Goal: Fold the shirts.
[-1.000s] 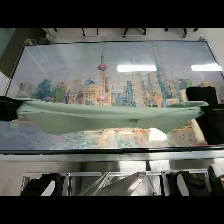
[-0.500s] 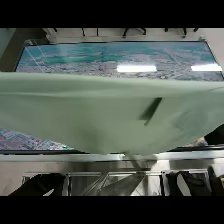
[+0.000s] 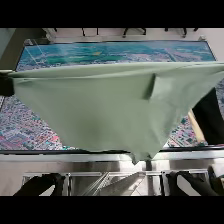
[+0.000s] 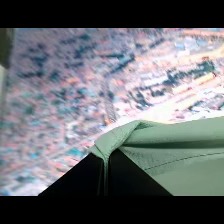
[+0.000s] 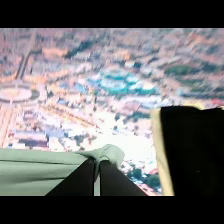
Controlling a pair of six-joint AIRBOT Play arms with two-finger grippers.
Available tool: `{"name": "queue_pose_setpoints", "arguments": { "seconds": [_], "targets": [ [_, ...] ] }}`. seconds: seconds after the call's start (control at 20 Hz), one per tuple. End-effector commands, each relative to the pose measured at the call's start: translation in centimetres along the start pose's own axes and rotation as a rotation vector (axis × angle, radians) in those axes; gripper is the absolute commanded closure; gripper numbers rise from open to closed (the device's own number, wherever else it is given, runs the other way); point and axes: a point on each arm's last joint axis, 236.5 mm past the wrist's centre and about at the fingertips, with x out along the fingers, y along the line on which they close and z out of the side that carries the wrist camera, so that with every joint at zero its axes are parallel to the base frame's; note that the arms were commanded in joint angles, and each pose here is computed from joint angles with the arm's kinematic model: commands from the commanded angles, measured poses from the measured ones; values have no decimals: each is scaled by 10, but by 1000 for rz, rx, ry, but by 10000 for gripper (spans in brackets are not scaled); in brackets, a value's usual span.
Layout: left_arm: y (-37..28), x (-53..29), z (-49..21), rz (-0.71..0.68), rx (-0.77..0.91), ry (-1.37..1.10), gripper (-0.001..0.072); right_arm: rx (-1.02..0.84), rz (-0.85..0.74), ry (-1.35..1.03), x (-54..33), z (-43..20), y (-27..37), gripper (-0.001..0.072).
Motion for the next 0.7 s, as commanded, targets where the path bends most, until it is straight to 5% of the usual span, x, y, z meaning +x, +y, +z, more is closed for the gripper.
{"name": "queue_pose_setpoints", "arguments": {
  "seconds": [0.0, 0.3, 0.65],
  "targets": [
    [4, 110, -13, -276, -270, 105, 693, 6, 74, 183, 110, -8, 5, 678],
    [-31, 250, -59, -487, -363, 350, 692, 112, 119, 325, 272, -39, 9, 678],
    [-39, 330, -56, -345, -220, 371, 692, 229, 226, 309, 358, -51, 26, 678]
  ]
}}
